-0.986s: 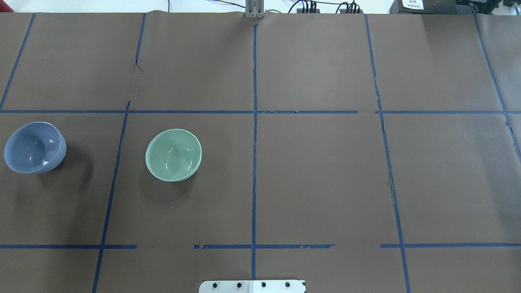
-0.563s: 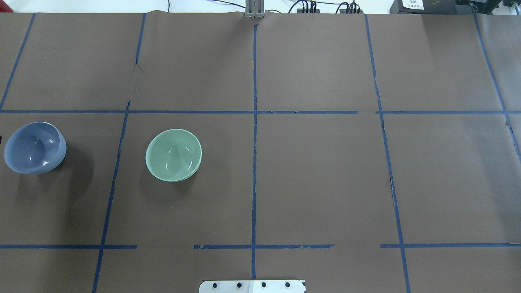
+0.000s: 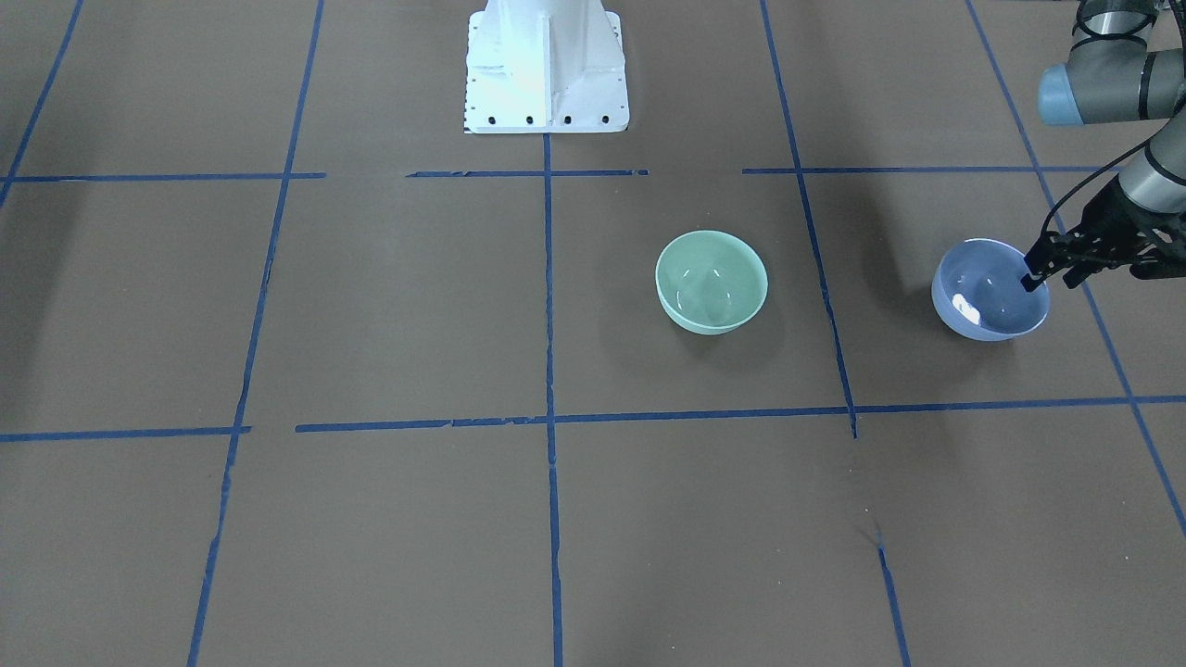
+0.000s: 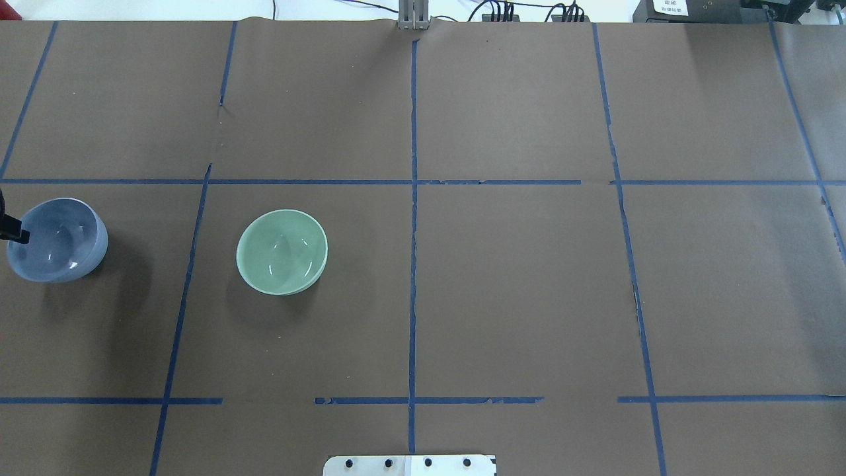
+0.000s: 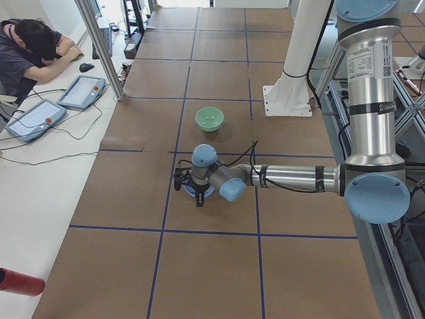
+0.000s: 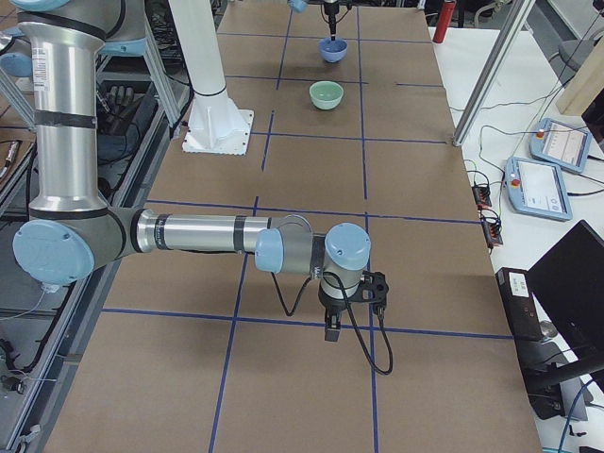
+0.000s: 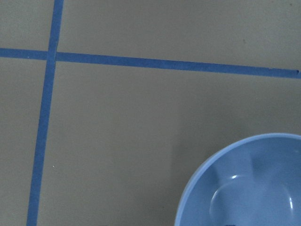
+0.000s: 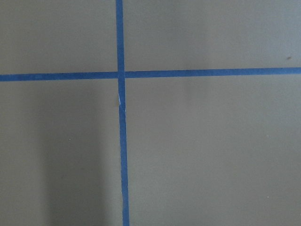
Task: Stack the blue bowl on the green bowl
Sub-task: 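Lower the left gripper to the rim of the blue bowl and grasp it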
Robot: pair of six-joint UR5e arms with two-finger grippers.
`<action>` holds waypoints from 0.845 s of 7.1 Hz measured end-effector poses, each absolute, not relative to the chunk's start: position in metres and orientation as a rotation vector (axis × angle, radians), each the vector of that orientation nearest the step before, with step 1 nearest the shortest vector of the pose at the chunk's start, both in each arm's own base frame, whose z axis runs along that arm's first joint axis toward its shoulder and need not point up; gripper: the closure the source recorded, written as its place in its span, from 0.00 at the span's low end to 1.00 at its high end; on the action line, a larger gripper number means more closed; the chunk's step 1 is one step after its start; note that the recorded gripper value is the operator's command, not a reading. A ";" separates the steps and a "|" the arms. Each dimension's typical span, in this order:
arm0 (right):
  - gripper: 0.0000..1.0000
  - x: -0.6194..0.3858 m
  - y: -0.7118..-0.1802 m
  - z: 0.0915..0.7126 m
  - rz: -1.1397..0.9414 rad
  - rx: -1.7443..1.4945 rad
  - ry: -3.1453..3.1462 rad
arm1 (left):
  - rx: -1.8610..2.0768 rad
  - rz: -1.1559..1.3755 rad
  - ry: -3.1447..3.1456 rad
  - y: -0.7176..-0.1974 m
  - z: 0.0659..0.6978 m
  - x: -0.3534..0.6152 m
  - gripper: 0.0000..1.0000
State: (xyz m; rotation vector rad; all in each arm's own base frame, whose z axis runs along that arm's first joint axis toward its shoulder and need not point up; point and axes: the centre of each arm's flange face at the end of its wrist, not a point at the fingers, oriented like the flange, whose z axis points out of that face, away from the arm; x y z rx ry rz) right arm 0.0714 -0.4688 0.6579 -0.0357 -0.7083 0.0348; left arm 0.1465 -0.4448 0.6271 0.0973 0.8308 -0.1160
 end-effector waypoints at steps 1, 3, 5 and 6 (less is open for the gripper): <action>0.00 0.071 -0.469 0.658 0.035 -0.036 -0.708 | 0.095 -0.117 0.833 -0.445 0.626 0.147 1.00; 0.00 0.071 -0.469 0.658 0.035 -0.036 -0.708 | 0.097 -0.116 0.836 -0.445 0.622 0.147 1.00; 0.00 0.071 -0.469 0.658 0.035 -0.036 -0.708 | 0.116 -0.102 0.867 -0.443 0.595 0.144 1.00; 0.00 0.071 -0.469 0.658 0.035 -0.035 -0.708 | 0.113 -0.096 0.884 -0.441 0.567 0.144 1.00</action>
